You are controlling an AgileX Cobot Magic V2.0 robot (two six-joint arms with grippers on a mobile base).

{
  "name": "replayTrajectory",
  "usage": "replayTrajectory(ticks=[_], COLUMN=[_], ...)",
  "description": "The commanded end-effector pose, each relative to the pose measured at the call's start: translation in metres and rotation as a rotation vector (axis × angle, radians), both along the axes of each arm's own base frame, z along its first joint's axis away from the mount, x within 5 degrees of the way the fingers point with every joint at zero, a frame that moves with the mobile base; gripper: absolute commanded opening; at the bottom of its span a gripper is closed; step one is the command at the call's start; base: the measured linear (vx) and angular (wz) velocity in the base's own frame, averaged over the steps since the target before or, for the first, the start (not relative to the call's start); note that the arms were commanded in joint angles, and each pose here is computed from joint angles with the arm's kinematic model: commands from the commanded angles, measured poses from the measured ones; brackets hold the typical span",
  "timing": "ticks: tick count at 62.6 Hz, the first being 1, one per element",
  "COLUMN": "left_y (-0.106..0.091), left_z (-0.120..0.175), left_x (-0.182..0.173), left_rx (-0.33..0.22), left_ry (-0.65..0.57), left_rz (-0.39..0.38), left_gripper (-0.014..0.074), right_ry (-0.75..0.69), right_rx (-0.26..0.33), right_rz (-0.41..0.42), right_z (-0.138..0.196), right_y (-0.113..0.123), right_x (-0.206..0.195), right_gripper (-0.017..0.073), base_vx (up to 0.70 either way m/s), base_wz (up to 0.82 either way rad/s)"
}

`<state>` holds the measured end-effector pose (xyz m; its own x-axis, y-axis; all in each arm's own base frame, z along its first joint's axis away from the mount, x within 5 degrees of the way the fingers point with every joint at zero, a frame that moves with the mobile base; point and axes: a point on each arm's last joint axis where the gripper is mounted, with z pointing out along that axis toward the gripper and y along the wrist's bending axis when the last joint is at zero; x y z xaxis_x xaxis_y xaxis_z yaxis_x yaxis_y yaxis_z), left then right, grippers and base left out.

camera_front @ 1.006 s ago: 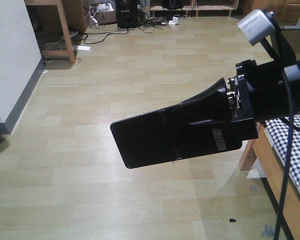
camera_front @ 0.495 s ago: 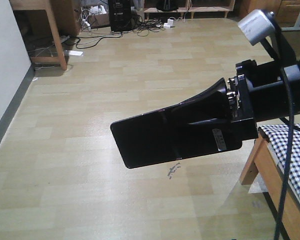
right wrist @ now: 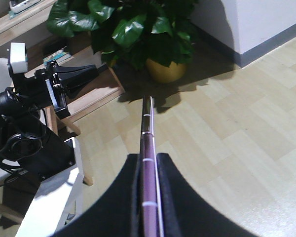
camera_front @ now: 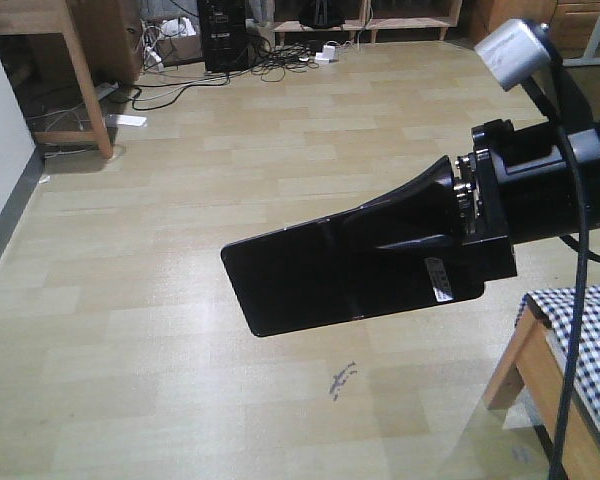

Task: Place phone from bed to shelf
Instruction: 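Hold the phone raised while the base drives to the wooden shelf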

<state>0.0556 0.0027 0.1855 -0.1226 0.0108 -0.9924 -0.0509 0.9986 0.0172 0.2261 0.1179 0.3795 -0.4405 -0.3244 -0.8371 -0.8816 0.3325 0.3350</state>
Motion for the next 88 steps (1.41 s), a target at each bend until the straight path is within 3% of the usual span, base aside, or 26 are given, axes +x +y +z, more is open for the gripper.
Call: replayTrajectory(ticks=[1, 88], left_y=[0.0002, 0.0002], left_z=[0.0044, 0.0044], left_x=[0.0002, 0.0002], left_rx=[-0.005, -0.005], left_ry=[-0.071, -0.071], left_rz=[0.003, 0.003], left_gripper=[0.0001, 0.0001], right_ry=[-0.016, -0.016], right_rx=[0.087, 0.087], right_rz=[0.051, 0.051], right_z=[0.0201, 0.0201], right_y=[0.0017, 0.0017], right_x=[-0.0131, -0.0131], right_gripper=[-0.0002, -0.0002], base_vx=[0.3, 0.41], base_wz=[-0.02, -0.05])
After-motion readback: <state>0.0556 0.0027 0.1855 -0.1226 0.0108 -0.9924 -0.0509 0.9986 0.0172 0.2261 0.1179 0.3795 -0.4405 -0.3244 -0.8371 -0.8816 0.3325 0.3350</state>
